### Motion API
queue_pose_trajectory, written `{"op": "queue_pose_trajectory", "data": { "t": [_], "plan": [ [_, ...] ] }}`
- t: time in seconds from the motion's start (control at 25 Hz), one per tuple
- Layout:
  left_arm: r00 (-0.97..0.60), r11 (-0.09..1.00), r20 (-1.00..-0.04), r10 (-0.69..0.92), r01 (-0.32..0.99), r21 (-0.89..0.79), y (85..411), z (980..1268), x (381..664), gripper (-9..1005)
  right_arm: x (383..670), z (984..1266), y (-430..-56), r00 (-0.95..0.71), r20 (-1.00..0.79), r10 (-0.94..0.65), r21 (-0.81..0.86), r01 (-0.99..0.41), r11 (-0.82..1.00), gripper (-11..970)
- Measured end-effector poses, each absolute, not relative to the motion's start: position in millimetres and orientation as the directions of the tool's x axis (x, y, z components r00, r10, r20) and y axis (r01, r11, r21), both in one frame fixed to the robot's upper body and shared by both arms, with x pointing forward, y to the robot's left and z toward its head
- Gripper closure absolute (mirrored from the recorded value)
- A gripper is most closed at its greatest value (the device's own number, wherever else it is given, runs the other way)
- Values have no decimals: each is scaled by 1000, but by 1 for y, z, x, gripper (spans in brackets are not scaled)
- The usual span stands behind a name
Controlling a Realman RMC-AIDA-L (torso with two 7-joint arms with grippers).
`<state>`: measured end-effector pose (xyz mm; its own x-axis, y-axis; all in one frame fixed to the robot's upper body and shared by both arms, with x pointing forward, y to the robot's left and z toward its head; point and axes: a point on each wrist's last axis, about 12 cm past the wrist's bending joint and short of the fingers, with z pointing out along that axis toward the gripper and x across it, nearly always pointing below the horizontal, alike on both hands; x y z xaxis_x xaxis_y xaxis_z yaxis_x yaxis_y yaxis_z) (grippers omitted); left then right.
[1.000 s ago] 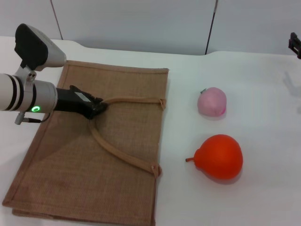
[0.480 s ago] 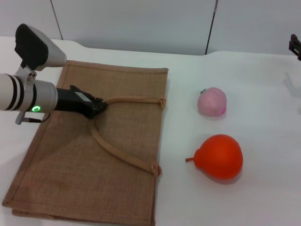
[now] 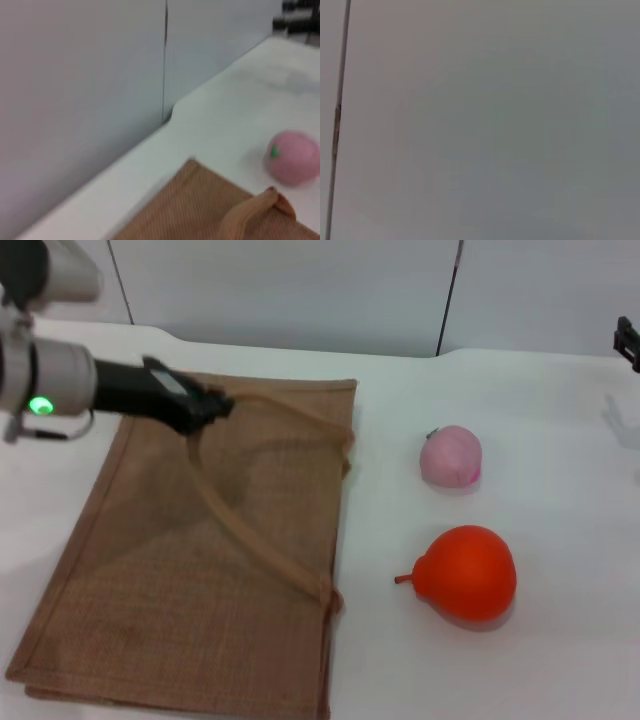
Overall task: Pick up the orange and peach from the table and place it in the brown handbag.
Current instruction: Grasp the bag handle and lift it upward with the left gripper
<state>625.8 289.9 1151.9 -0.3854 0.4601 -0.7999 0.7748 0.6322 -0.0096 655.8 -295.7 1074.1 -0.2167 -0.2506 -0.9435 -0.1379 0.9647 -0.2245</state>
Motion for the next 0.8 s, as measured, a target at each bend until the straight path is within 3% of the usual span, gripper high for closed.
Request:
{"op": "queue_pose_trajectory", "data": {
  "t": [0.52, 0.8],
  "plan": [
    [-184, 604, -822, 539, 765, 225, 304, 1283, 592, 876, 657, 1075, -294, -215, -942, -256, -228, -145, 963, 274],
    [-103, 606, -796, 597, 708, 363, 300, 1331, 566, 876, 656, 1074, -292, -217, -942, -257, -228, -150, 962, 277]
  ]
}}
